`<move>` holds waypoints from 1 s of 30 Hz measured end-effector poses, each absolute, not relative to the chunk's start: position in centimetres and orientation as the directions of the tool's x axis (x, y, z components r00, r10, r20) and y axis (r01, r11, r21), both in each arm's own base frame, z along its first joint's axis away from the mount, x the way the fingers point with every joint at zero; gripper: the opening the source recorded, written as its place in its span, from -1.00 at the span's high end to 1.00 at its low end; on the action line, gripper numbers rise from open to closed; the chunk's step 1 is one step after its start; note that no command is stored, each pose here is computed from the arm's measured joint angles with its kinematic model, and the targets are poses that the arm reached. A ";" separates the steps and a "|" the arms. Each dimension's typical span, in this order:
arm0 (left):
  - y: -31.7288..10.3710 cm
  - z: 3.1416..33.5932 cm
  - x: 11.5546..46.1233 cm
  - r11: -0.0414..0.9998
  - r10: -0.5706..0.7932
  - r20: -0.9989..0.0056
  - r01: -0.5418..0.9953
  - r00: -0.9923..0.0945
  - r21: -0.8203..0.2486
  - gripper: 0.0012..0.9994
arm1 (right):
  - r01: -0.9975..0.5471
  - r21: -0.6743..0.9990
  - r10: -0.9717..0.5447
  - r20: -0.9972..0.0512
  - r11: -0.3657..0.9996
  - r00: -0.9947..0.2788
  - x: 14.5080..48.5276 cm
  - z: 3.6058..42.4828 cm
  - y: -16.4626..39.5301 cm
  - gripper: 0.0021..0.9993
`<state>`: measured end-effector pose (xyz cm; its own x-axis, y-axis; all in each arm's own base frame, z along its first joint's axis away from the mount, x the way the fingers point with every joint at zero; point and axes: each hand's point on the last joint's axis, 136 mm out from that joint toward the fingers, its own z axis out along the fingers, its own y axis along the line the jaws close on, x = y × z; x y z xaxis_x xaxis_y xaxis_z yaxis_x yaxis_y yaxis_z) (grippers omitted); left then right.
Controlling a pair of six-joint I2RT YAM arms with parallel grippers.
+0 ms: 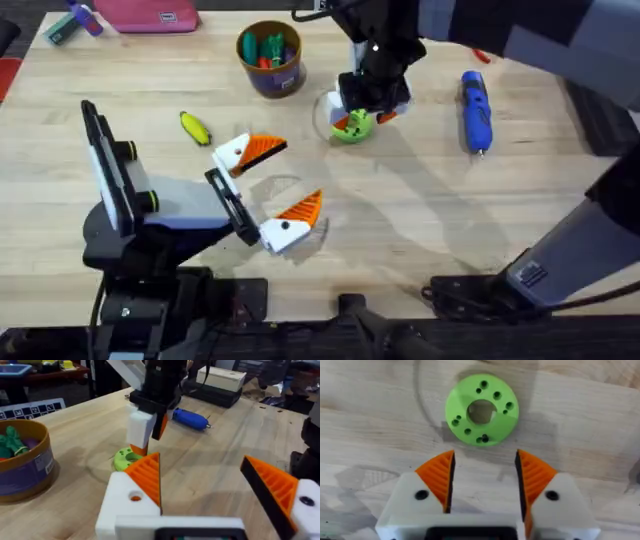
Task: Pick up the gripper from the table and insert it into the empty holder that is missing its gripper. Then pick up a screw, insert it into the mounting hole, and use the screwdriver to tighten it. Finally, clean up the table by picking up the vegetable and placing it into the bucket.
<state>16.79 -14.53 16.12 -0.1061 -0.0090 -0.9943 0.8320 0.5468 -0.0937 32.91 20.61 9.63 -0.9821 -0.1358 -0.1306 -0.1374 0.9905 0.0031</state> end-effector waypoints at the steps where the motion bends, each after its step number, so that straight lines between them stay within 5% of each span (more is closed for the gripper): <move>1: -14.5 16.1 16.8 0.547 -0.009 -0.994 0.832 -0.107 -0.094 -0.97 | -0.137 0.006 -0.135 -0.137 0.990 -0.981 33.0 9.6 20.7 -0.26; 30: -14.5 16.1 16.8 0.547 -0.009 -0.994 0.832 -0.106 -0.094 -0.97 | -0.231 -0.009 -0.229 -0.140 0.973 -0.963 33.7 6.8 21.1 0.05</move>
